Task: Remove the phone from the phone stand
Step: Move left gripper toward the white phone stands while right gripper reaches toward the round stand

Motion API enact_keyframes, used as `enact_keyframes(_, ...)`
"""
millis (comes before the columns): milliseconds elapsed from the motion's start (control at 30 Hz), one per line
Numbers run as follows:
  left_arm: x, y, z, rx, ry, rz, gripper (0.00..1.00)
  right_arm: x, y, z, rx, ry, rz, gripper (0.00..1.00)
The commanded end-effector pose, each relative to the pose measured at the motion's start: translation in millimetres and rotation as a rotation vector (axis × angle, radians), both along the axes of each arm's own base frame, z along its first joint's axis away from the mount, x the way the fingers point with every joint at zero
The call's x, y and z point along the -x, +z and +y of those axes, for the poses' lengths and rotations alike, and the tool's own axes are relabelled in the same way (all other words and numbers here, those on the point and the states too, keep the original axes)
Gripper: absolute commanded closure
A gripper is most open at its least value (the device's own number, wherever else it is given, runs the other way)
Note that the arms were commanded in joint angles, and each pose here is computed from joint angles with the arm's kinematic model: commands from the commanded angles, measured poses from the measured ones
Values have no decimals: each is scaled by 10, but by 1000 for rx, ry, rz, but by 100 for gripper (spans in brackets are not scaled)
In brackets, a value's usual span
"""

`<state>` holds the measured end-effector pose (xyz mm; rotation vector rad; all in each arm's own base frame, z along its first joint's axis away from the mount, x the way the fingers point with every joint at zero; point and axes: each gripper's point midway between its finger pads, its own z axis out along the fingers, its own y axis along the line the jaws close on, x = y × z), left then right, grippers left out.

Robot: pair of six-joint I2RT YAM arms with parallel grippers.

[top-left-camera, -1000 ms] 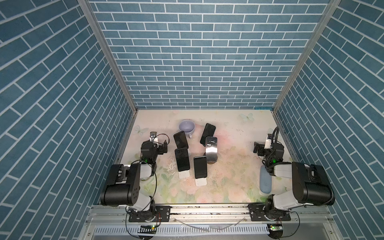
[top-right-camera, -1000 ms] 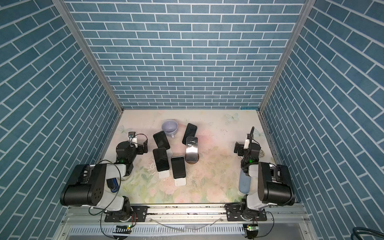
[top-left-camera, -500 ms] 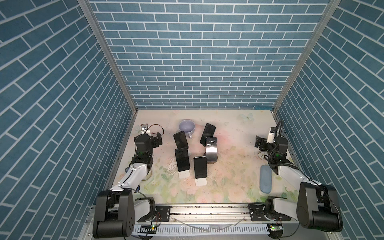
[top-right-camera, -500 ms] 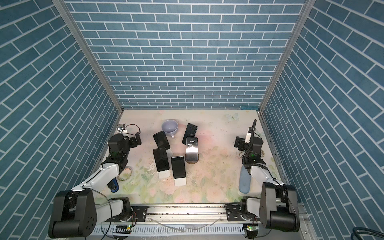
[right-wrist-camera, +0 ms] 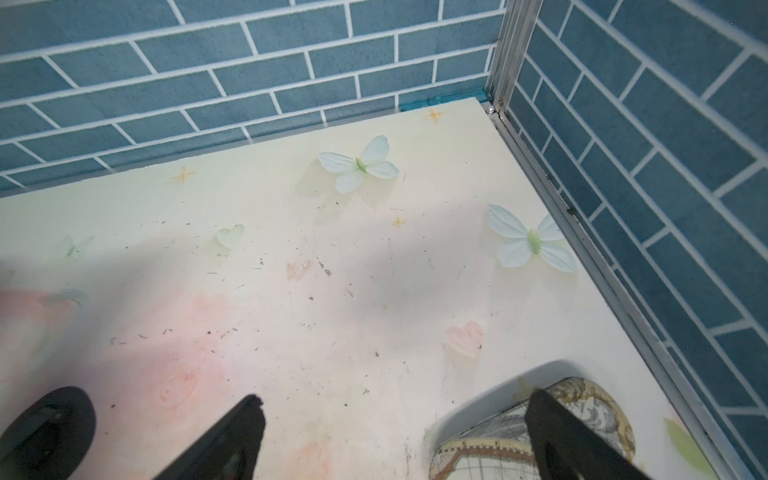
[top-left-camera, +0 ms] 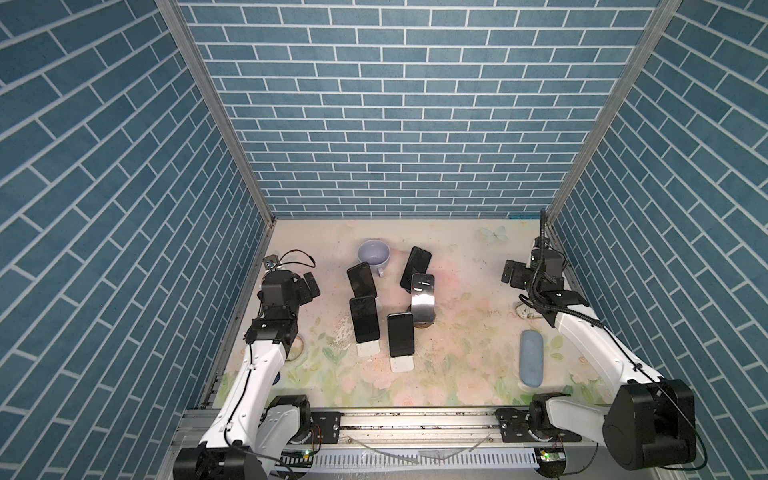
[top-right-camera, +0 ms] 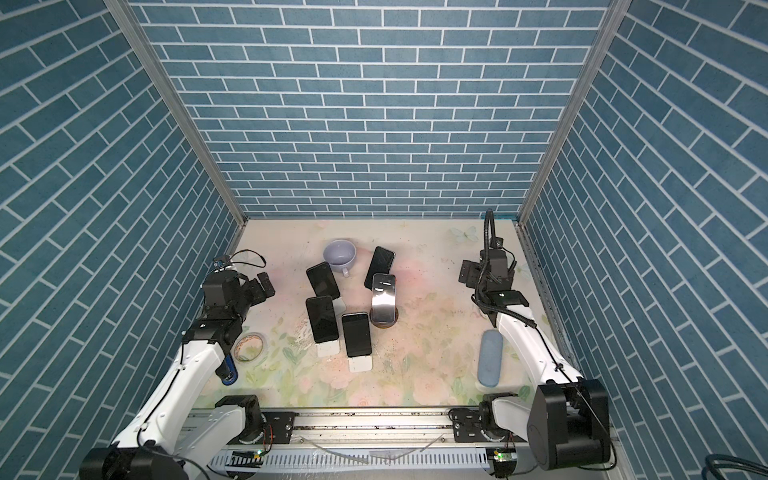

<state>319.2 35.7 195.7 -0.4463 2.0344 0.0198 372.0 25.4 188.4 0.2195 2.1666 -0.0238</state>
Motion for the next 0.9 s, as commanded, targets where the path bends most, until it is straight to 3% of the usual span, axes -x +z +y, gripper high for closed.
enact_keyframes(0, 138, 48, -64, 33, -11, 43, 0, 144, -81, 28, -36, -70, 105, 1)
enact_keyframes(367, 210, 289, -506, 45, -168, 40, 0, 158, 90, 691, -65, 58, 193, 1)
enact_keyframes(600, 207, 395, -831, -59, -260, 73, 0, 186, 119, 1222, -111, 152, 205, 1)
enact_keyframes(867, 204, 464, -1048, -58, -323, 56, 0, 302, 89, 1856, -104, 244, 212, 1)
